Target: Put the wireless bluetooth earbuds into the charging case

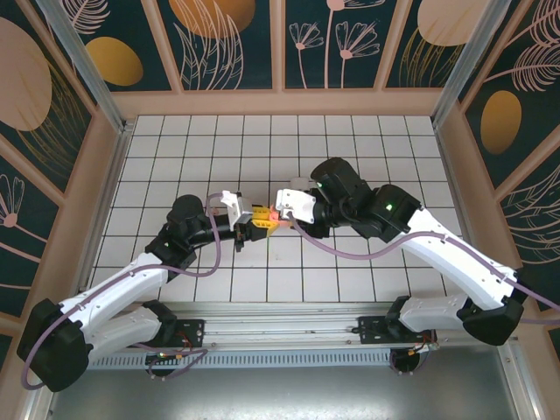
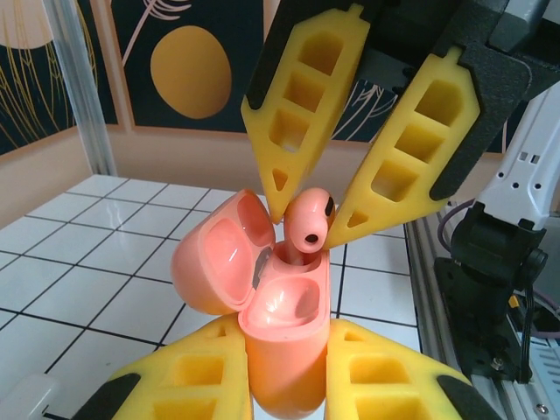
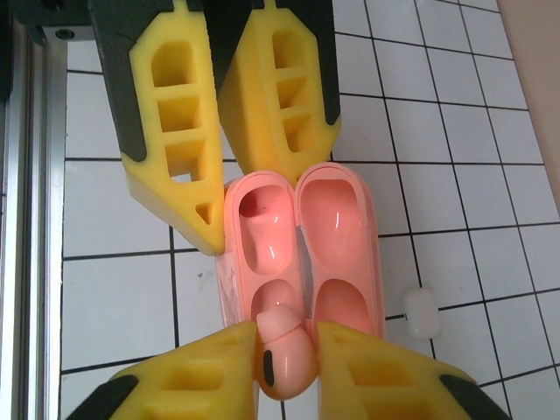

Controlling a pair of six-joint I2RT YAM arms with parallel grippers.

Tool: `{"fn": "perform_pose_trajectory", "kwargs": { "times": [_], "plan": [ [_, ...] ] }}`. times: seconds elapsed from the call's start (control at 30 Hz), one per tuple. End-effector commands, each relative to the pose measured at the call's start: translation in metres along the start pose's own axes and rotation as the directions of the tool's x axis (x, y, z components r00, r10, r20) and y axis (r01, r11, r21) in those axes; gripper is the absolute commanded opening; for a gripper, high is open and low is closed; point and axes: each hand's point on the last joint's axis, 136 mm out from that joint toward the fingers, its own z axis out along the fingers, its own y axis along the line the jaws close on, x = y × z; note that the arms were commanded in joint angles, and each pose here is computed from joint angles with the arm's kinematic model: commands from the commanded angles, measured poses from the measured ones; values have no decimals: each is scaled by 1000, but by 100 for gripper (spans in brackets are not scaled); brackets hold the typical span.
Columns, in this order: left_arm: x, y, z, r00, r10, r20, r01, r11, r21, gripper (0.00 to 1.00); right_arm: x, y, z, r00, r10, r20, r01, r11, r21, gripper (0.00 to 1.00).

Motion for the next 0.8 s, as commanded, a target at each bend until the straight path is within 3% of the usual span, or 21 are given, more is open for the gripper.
{"fn": "perform_pose_trajectory", "kwargs": {
  "times": [0.0,0.37,0.63,0.67,0.73,0.77],
  "plan": [
    [-25,-3,-1,997,48,60,-49,999,16,17,16,8,5,997,-1,-76,-3,999,-54,25],
    [-19,0,-1,998,35,50,-35,999,-1,17,0,2,-2,1000,12,-15,-12,1000,-29,34],
    [-15,10,0,999,3,46,0,999,-53,16,-25,-8,-25,993,31,110,-34,999,25,46],
    [-14,13,0,999,-3,46,6,998,-66,17,-29,-10,-30,991,33,132,-38,999,37,52],
    [-14,17,-1,999,-11,48,16,995,-95,16,-37,-15,-40,983,36,178,-49,997,67,73],
    [-13,20,-2,999,-20,47,25,993,-113,16,-42,-19,-48,976,38,214,-58,994,90,77]
  ]
}}
